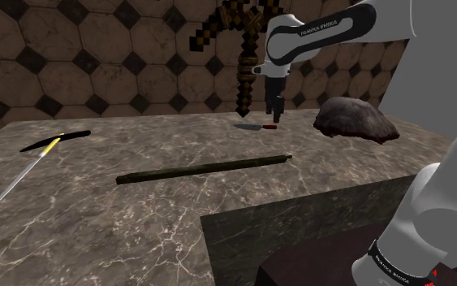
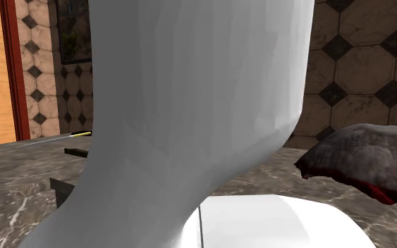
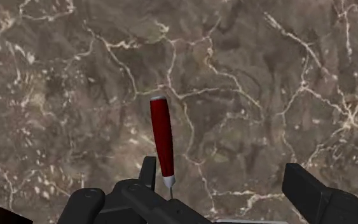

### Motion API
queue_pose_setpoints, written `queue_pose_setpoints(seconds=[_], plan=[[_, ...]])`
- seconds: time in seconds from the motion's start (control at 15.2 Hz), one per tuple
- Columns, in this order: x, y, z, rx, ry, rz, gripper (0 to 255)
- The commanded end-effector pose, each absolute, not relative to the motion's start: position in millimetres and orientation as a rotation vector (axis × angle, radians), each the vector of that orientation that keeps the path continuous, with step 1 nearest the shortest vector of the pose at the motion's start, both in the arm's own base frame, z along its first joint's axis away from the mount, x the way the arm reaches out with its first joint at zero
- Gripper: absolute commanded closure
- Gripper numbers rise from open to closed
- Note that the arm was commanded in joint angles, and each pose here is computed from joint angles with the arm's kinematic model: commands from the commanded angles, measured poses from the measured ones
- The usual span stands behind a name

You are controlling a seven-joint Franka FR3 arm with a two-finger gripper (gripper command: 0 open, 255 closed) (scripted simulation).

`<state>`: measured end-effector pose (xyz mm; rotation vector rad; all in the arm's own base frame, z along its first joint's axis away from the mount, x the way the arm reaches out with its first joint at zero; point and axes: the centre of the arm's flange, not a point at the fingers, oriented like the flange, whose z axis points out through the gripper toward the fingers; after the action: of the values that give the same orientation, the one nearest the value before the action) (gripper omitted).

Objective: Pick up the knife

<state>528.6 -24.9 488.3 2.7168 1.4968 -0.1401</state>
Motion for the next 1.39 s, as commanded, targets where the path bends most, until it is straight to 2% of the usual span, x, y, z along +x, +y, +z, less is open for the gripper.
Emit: queue_pose_setpoints(seconds=[0.0, 0.13, 0.73, 0.79, 1.32], plan=[[552.3, -18.5, 484.0, 2.648, 1.606, -0.129, 0], [572.2, -10.1, 478.3, 2.586, 1.697, -0.119, 0], [572.2, -10.1, 438.3, 2.586, 1.697, -0.119, 0], [572.9, -10.1, 438.8, 2.586, 1.697, -0.119, 255], [572.9, -9.7, 438.9, 2.586, 1.697, -0.119, 255]])
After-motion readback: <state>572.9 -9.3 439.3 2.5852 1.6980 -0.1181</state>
